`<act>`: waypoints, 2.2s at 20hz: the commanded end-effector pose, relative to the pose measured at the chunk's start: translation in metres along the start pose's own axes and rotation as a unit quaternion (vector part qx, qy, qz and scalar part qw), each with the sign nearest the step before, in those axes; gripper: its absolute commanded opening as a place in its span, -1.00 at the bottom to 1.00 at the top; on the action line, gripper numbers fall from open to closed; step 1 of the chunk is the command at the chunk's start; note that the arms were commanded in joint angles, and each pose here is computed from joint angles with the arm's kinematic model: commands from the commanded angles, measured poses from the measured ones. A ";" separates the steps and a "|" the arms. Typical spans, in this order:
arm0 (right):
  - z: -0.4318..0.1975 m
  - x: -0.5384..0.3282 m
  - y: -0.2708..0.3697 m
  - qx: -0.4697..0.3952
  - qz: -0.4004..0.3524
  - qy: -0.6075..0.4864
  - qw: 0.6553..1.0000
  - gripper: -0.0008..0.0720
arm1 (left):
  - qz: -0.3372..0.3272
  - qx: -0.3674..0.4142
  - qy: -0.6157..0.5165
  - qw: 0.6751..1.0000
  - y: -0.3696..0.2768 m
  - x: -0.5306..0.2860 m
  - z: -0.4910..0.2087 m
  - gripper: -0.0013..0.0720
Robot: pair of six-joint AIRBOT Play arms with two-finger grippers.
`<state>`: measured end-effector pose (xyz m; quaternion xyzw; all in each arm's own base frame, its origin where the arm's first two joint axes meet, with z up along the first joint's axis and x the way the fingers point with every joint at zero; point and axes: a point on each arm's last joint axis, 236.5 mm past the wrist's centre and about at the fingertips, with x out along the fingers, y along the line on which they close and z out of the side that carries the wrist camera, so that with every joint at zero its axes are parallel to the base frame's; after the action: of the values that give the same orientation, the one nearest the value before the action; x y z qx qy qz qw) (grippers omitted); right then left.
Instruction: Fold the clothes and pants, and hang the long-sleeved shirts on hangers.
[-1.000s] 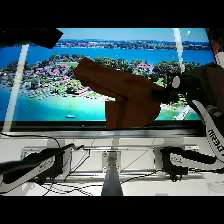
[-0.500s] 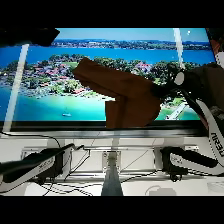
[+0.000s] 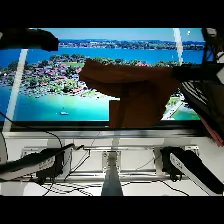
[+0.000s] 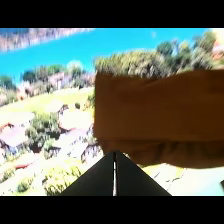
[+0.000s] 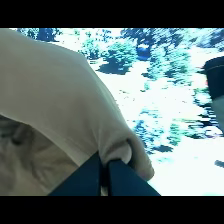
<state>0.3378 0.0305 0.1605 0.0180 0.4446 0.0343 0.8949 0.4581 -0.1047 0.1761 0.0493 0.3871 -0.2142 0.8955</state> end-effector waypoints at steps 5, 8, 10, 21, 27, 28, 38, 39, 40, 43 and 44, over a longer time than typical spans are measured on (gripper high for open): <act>-0.016 -0.032 -0.004 -0.021 -0.009 0.009 1.000 -0.93 | -0.089 -0.172 0.173 0.966 -0.008 0.144 -0.095 0.61; -0.010 -0.023 -0.004 -0.020 -0.009 0.007 1.000 -0.93 | -0.173 -0.266 0.172 0.933 -0.037 0.196 -0.104 0.61; -0.007 -0.018 -0.004 -0.020 -0.009 0.006 1.000 -0.93 | -0.209 -0.280 0.150 0.925 -0.050 0.225 -0.104 0.61; -0.004 -0.012 -0.002 -0.019 -0.005 0.005 1.000 -0.93 | -0.204 -0.199 0.095 0.954 -0.075 0.275 -0.103 0.07; -0.004 -0.012 -0.002 -0.019 -0.006 0.004 1.000 -0.93 | -0.206 -0.211 0.069 0.953 -0.075 0.270 -0.084 -0.90; -0.004 -0.012 -0.002 -0.019 -0.006 0.004 1.000 -0.93 | -0.205 -0.208 0.058 0.955 -0.072 0.263 -0.074 -0.90; 0.035 -0.038 0.032 -0.040 0.062 -0.090 0.993 -0.93 | -0.078 -0.012 -0.127 0.989 -0.031 0.035 0.065 -0.90; 0.051 -0.055 0.043 -0.043 0.083 -0.128 0.987 -0.93 | -0.055 0.012 -0.154 0.986 -0.030 0.003 0.078 -0.90; 0.071 -0.077 0.049 -0.040 0.095 -0.171 0.980 -0.93 | -0.027 0.035 -0.185 0.982 -0.029 -0.032 0.090 -0.90; 0.112 -0.147 0.054 -0.045 0.098 -0.275 0.955 -0.93 | 0.076 0.103 -0.278 0.952 -0.022 -0.149 0.114 -0.90; 0.120 -0.172 0.055 -0.049 0.099 -0.302 0.947 -0.93 | 0.113 0.123 -0.301 0.939 -0.019 -0.189 0.114 -0.90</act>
<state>0.3406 0.0664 0.3050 0.0231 0.2386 0.1211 0.9633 0.4644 -0.1297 0.3115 0.0499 0.1555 -0.2396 0.9570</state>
